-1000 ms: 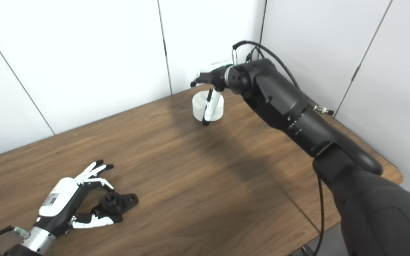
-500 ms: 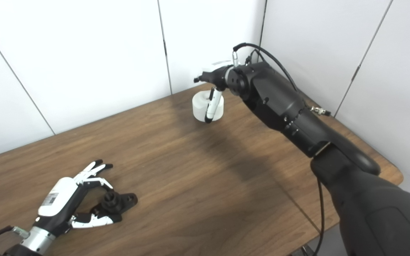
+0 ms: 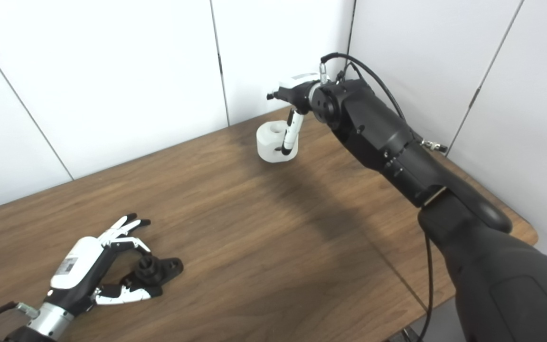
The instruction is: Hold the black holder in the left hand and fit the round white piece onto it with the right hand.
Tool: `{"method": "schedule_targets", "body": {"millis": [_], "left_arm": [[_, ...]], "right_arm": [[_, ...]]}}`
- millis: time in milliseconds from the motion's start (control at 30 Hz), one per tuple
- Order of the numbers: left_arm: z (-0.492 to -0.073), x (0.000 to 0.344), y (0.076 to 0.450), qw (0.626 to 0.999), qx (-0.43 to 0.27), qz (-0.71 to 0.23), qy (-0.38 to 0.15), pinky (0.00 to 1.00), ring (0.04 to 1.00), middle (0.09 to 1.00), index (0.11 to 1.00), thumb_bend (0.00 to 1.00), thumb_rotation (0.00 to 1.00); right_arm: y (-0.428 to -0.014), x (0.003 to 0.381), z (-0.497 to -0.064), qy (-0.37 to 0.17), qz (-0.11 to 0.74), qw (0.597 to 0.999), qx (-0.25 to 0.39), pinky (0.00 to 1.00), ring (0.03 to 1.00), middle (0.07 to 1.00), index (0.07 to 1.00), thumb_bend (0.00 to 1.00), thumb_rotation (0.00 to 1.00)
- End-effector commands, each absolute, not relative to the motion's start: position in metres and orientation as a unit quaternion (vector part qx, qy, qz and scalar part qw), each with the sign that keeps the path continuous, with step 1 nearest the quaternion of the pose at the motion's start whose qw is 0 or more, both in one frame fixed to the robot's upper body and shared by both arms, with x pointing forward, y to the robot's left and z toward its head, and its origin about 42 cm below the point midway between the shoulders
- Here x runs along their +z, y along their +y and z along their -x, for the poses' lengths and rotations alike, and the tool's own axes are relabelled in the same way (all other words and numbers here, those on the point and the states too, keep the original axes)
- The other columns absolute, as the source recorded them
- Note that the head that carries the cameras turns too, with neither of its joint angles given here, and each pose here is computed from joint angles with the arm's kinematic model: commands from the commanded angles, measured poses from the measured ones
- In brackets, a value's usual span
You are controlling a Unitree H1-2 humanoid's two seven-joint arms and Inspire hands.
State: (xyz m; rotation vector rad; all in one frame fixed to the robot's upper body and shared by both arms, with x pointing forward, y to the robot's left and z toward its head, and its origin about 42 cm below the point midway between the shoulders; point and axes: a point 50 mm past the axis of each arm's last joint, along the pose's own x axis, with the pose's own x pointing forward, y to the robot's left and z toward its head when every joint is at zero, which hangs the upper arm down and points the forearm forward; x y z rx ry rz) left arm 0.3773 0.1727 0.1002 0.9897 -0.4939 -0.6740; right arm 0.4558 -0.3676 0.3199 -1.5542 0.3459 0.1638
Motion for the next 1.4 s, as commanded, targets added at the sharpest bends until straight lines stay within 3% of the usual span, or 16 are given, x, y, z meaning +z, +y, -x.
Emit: {"method": "schedule_targets", "body": {"millis": [0, 333, 533, 1367], "left_arm": [[-0.324, 0.020, 0.227, 0.790, -0.343, -0.499, -0.093, 0.91, 0.974, 0.899, 0.481, 0.52, 0.06], [-0.321, 0.022, 0.223, 0.791, -0.348, -0.494, -0.094, 0.92, 0.980, 0.901, 0.481, 0.52, 0.06], [-0.320, 0.022, 0.221, 0.792, -0.348, -0.493, -0.093, 0.92, 0.979, 0.902, 0.481, 0.52, 0.06], [-0.319, 0.023, 0.226, 0.794, -0.345, -0.492, -0.092, 0.93, 0.981, 0.906, 0.481, 0.52, 0.06]], "right_arm": [[-0.369, 0.359, -0.464, 0.106, 0.712, 0.693, 0.031, 0.87, 0.967, 0.967, 0.933, 0.94, 0.28], [-0.360, 0.347, -0.487, 0.102, 0.696, 0.710, 0.038, 0.84, 0.948, 0.959, 0.918, 0.94, 0.27], [-0.352, 0.341, -0.496, 0.096, 0.687, 0.719, 0.043, 0.89, 0.950, 0.955, 0.906, 0.95, 0.25], [-0.352, 0.328, -0.497, 0.104, 0.706, 0.699, 0.049, 0.86, 0.945, 0.942, 0.839, 0.94, 0.28]]}}
